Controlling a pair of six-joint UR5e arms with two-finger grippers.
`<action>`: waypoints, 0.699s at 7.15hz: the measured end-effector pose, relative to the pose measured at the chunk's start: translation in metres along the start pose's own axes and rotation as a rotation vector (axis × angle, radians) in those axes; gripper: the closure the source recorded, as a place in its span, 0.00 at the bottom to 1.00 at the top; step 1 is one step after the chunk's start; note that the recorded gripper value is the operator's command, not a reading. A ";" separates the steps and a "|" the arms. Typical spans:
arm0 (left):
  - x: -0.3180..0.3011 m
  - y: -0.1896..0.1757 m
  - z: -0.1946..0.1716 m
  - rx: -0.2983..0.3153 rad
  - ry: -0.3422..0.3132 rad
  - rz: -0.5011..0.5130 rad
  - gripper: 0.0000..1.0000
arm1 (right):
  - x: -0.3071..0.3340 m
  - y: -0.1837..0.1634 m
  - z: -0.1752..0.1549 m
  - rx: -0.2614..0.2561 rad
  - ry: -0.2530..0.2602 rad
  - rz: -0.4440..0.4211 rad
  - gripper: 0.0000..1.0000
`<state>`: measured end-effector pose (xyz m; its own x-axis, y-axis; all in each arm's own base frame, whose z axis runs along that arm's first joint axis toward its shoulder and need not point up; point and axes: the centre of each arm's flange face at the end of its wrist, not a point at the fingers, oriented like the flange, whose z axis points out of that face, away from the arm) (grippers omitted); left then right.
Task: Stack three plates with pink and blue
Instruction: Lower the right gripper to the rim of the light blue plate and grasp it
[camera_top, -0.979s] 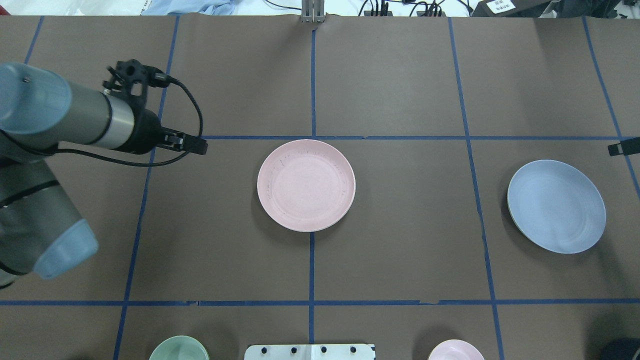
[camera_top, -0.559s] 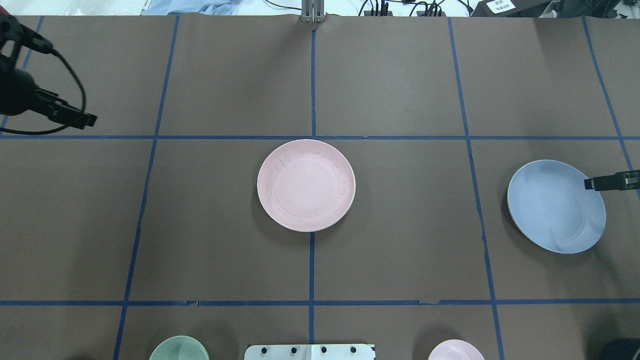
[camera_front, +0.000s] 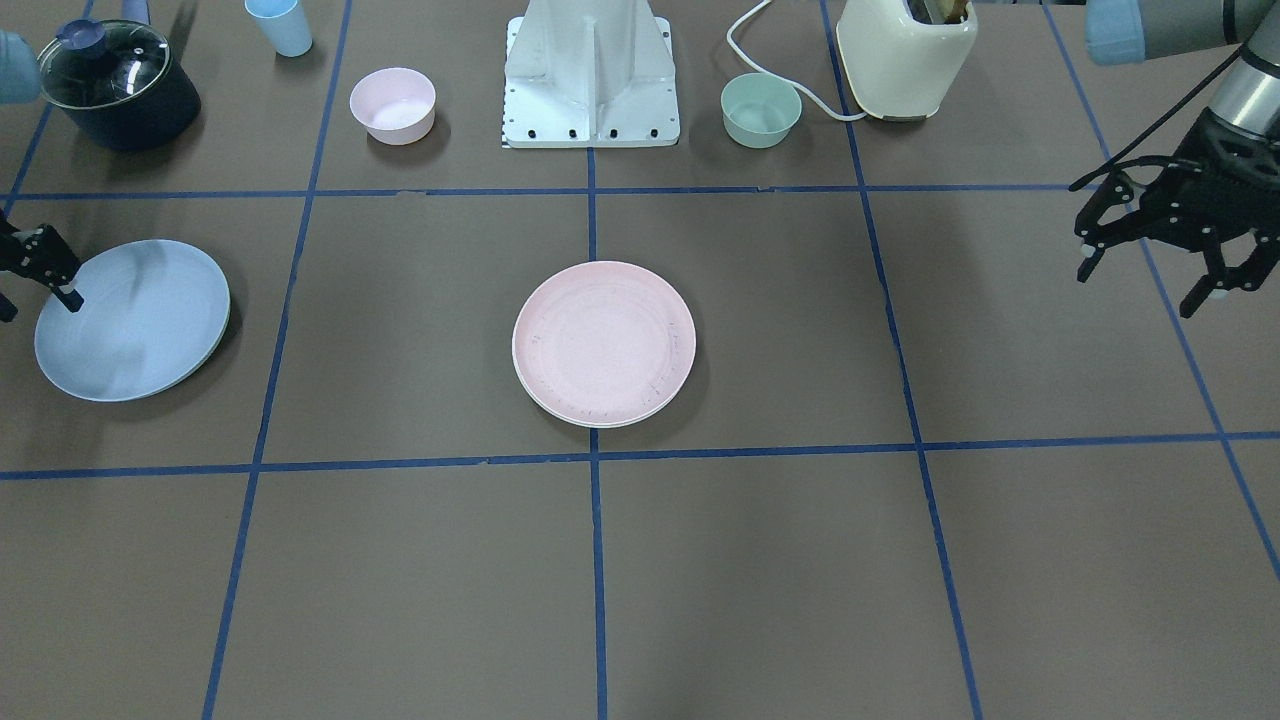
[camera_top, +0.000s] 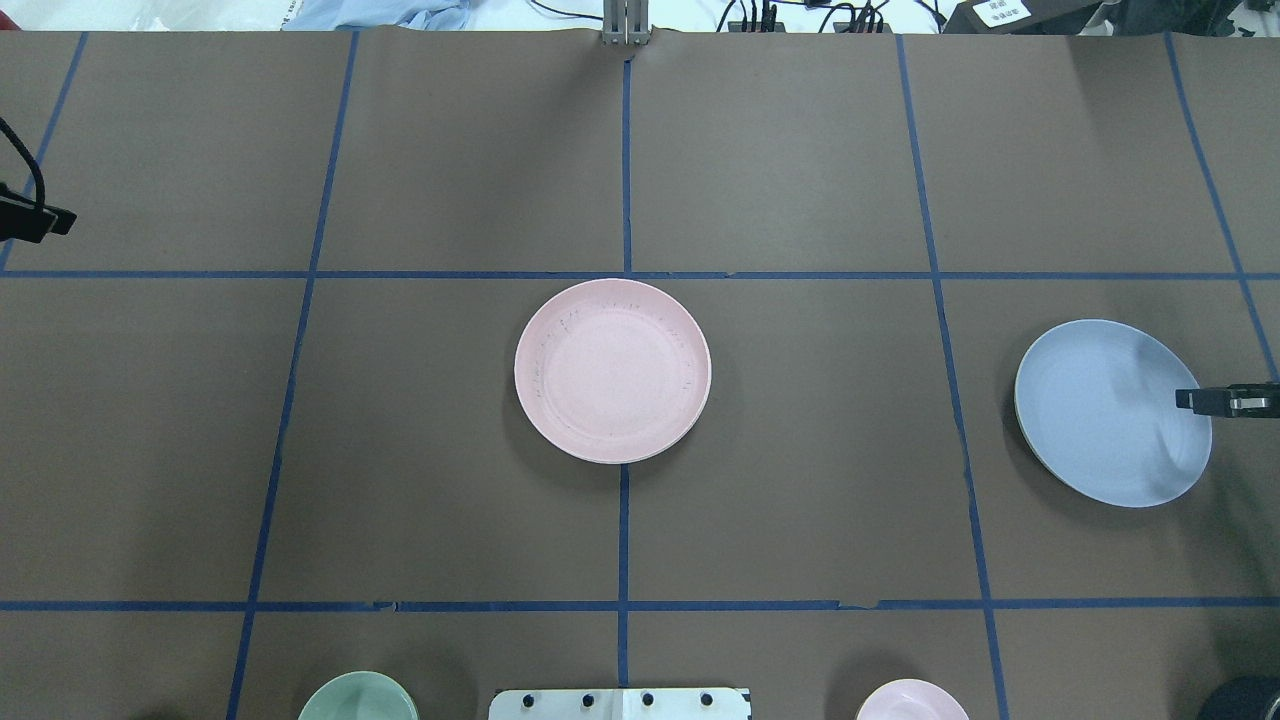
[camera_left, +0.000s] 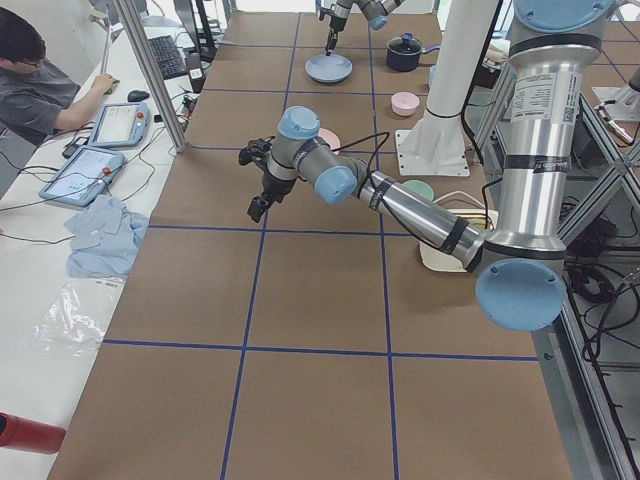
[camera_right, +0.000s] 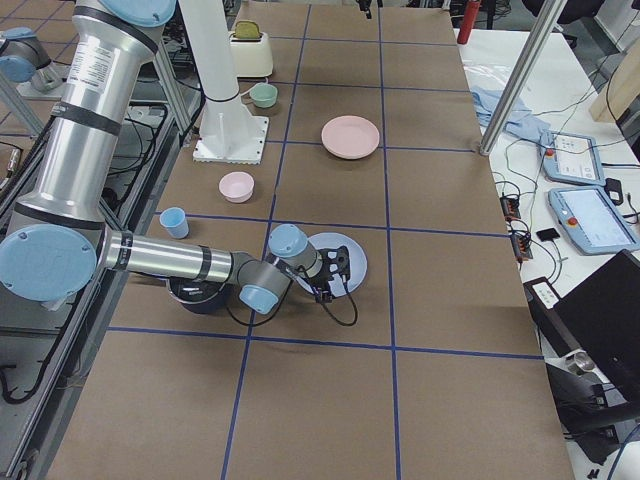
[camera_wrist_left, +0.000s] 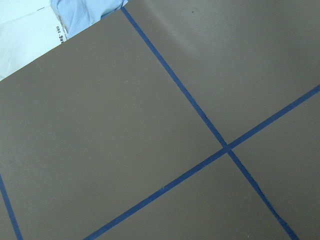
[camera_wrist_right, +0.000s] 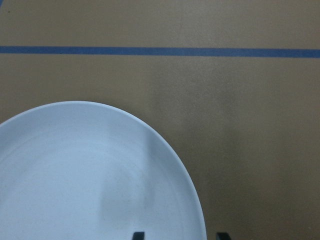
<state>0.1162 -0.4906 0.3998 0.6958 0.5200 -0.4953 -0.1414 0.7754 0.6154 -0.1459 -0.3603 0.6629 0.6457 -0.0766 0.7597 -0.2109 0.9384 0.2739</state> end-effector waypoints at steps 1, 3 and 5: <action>0.000 0.000 0.000 0.000 0.000 0.000 0.00 | 0.006 0.005 0.003 -0.005 0.005 0.004 0.52; -0.001 0.001 0.000 0.000 -0.001 -0.001 0.00 | 0.013 0.010 0.009 -0.016 0.019 0.006 0.74; -0.001 0.001 0.000 0.000 0.000 -0.002 0.00 | 0.012 0.010 0.013 -0.017 0.021 0.004 1.00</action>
<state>0.1159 -0.4906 0.4009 0.6964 0.5182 -0.4965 -0.1402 0.7767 0.6141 -0.1497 -0.3558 0.6822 0.6605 -0.0657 0.7479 -0.2012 0.9442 0.2607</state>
